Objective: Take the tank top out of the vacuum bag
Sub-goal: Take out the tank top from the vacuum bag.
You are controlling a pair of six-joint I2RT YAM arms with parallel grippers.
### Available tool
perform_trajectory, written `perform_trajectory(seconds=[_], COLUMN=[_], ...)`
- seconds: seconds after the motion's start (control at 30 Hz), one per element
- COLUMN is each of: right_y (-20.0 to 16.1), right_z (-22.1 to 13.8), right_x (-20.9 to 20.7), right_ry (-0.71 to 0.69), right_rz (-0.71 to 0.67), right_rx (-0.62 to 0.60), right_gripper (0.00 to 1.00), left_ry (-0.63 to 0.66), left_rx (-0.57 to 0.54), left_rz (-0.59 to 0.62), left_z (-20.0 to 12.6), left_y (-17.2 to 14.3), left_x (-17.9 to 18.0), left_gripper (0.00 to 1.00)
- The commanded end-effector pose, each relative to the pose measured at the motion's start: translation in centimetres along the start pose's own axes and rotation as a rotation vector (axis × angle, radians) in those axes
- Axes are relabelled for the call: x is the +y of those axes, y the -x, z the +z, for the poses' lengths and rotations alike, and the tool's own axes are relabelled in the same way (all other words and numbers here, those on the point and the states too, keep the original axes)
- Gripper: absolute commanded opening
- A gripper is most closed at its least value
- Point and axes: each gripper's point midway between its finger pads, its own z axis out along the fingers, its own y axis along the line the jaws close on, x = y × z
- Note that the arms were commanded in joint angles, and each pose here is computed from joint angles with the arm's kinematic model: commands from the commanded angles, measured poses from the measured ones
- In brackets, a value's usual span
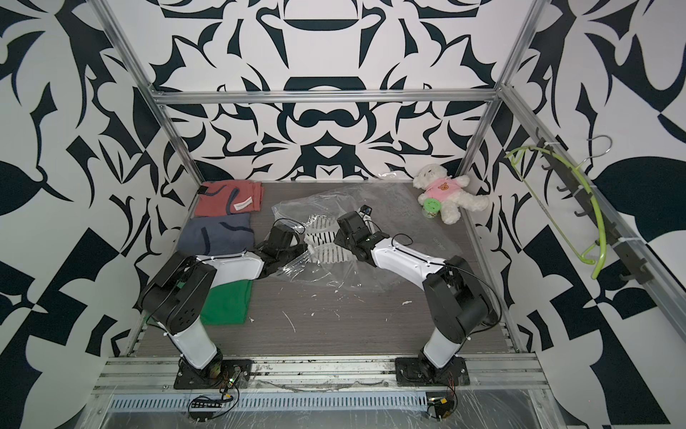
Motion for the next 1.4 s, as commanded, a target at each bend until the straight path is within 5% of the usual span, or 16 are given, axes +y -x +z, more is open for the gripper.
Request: perform_trajectory(seconds=[0.0,0.37,0.6,1.0,1.13,1.37], right_y=[-0.1,-1.2,-1.5,3.6,4.8,7.1], right_z=[-0.2,-0.5,-1.1,-9.4,-9.0,-6.9], right_x=[1.0,2.9,4.6,5.1,2.4,-9.3], right_ry=[0.013,0.005,0.063,0.171,0.139,-0.026], right_rz=[-0.018,-0.195,-0.241,-0.309,-0.232,0.123], right_rx=[0.006,-0.037,-0.023,-0.222,-0.172,-0.088], right_gripper=[0.0,0.0,0.43,0.75,0.76,0.76], left_ry=[0.027,-0.047,-0.001,0.051,0.035,0.085], left_rx=[-0.014,-0.057,-0.016,0.012,0.021,0.05], left_rz=[0.011,-0.016,-0.079,-0.239,-0.232,-0.249], left_z=[-1.0,-4.4,-4.0,-4.6,-5.5,-6.3], left_y=[1.0,4.2,3.5,4.4,5.4,5.0], left_x=[-0.2,-2.9,-0.6,3.0,2.0,2.5], left_gripper=[0.0,0.0,0.0,0.0,0.0,0.0])
